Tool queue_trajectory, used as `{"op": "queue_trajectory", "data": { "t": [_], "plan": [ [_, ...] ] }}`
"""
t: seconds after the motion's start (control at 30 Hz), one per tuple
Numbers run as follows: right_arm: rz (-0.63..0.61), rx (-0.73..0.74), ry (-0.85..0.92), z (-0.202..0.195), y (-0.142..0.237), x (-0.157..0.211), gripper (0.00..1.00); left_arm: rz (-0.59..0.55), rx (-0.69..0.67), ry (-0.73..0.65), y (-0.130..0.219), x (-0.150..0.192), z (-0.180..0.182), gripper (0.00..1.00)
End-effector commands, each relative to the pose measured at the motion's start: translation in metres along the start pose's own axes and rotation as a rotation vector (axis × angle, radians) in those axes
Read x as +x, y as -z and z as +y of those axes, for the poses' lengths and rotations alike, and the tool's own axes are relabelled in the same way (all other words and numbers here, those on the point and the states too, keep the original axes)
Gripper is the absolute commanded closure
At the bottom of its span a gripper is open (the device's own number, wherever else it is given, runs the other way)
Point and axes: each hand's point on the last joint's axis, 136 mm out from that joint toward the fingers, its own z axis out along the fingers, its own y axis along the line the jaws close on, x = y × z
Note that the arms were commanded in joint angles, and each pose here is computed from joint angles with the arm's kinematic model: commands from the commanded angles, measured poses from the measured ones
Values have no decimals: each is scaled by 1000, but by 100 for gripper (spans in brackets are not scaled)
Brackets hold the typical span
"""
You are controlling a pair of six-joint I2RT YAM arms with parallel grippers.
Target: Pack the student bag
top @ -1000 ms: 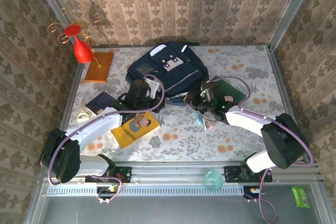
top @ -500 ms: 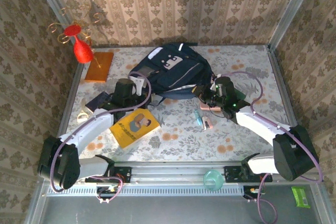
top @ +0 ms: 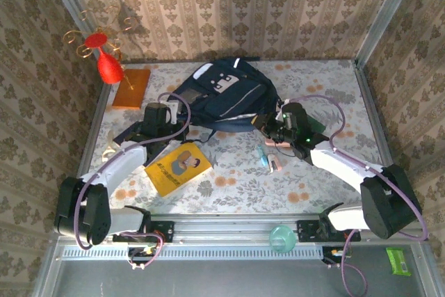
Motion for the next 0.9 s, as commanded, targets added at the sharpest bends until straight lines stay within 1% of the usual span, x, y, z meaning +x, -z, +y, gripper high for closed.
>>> {"op": "queue_trajectory", "data": {
  "t": [0.0, 0.03, 0.13, 0.23, 0.3, 0.37, 0.43, 0.53, 0.6, 0.67, 0.73, 0.87],
  "plan": [
    [-59, -31, 53, 15, -10, -8, 100, -4, -148, 5, 6, -3, 31, 81],
    [-51, -25, 62, 14, -15, -3, 100, -9, -165, 5, 10, -5, 33, 71],
    [-4, 19, 79, 5, -38, 18, 100, -33, -206, 34, 22, -11, 36, 53],
    [83, 42, 88, -1, -63, 44, 91, -71, -180, 72, 33, -22, 28, 45],
    [153, 46, 87, -5, -73, 60, 81, -87, -119, 84, 35, -29, 15, 42],
    [214, 56, 107, -7, -73, 71, 71, -90, -65, 80, 34, -34, 1, 39],
    [256, 104, 168, -15, -62, 76, 62, -78, -47, 62, 31, -34, -9, 35],
    [289, 199, 308, -19, -34, 74, 53, -42, -18, 13, 24, -31, -26, 31],
    [281, 281, 404, -25, -13, 63, 44, -13, 4, -39, 19, -28, -39, 27],
    [251, 356, 462, -33, 3, 47, 41, 23, 53, -133, 12, -21, -66, 22],
    [208, 397, 436, -42, 11, 28, 39, 65, 92, -218, 3, -14, -88, 19],
    [144, 336, 283, -50, 8, 0, 38, 182, 140, -380, -21, 6, -124, 18]
  ]
}}
